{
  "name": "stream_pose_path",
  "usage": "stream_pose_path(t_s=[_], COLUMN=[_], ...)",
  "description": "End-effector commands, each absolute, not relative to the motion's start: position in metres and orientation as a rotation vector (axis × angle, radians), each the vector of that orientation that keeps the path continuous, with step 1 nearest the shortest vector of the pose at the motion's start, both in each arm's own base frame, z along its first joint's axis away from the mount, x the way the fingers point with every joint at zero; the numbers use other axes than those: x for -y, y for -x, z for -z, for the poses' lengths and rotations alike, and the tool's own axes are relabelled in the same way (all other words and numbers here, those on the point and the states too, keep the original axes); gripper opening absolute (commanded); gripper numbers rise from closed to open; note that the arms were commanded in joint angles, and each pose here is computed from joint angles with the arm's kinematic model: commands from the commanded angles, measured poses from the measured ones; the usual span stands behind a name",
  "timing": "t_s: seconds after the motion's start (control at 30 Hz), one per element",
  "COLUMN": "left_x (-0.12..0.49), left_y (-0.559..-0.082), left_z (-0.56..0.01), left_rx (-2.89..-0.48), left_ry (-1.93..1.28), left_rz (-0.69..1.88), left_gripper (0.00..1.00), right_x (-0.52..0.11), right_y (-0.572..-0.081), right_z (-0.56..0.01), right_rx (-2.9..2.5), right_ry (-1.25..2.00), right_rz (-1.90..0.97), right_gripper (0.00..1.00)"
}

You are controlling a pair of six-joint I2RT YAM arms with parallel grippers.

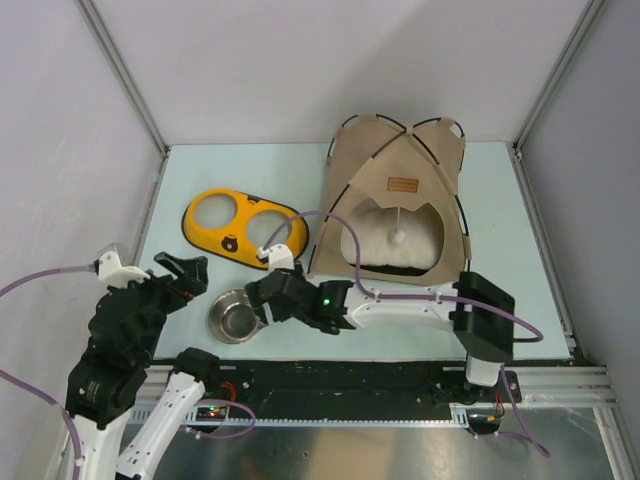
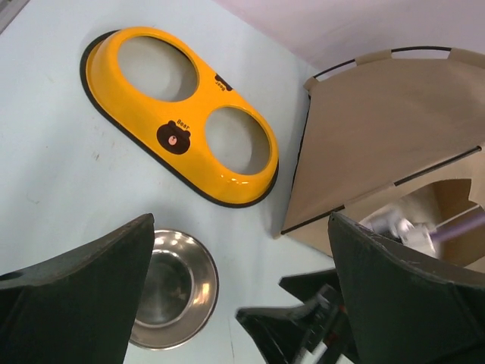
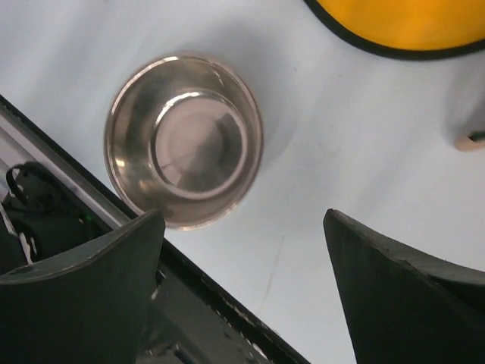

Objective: Set up the pet tent

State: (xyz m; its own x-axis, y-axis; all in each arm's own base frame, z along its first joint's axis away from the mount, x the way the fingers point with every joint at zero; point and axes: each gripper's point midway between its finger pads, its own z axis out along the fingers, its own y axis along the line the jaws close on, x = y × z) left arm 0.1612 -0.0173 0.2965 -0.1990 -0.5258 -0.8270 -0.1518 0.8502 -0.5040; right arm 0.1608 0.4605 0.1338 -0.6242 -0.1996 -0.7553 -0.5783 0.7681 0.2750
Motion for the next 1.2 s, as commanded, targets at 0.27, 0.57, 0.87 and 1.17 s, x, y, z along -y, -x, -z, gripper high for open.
stream_pose_path(t_s=[0.27, 0.57, 0.87, 1.17], left_x=[0.019, 0.007, 0.002, 0.003], left_y=[-0.123, -0.111, -0.107, -0.11], left_z=[-0.299, -0.304, -0.308, -0.303], left_rx=[-1.744, -1.726, -1.707, -1.73], left_ry=[0.43, 0.41, 0.395, 0.379], left_rz=[0.439, 0.386, 0.373, 0.364], left_gripper=[1.0, 1.0, 1.0, 1.0], right_x=[-0.519, -0.511, -0.502, -0.487], right_y=[-0.182, -0.188, -0.189, -0.197], right_z=[-0.092, -0.057, -0.066, -0.113], right_rx=[-2.267, -2.325, -2.32, -2.305], right_ry=[0.461, 0.439, 0.391, 0.279], right_rz=[-0.429, -0.317, -0.314, -0.447], right_gripper=[0.8, 0.62, 0.07, 0.0])
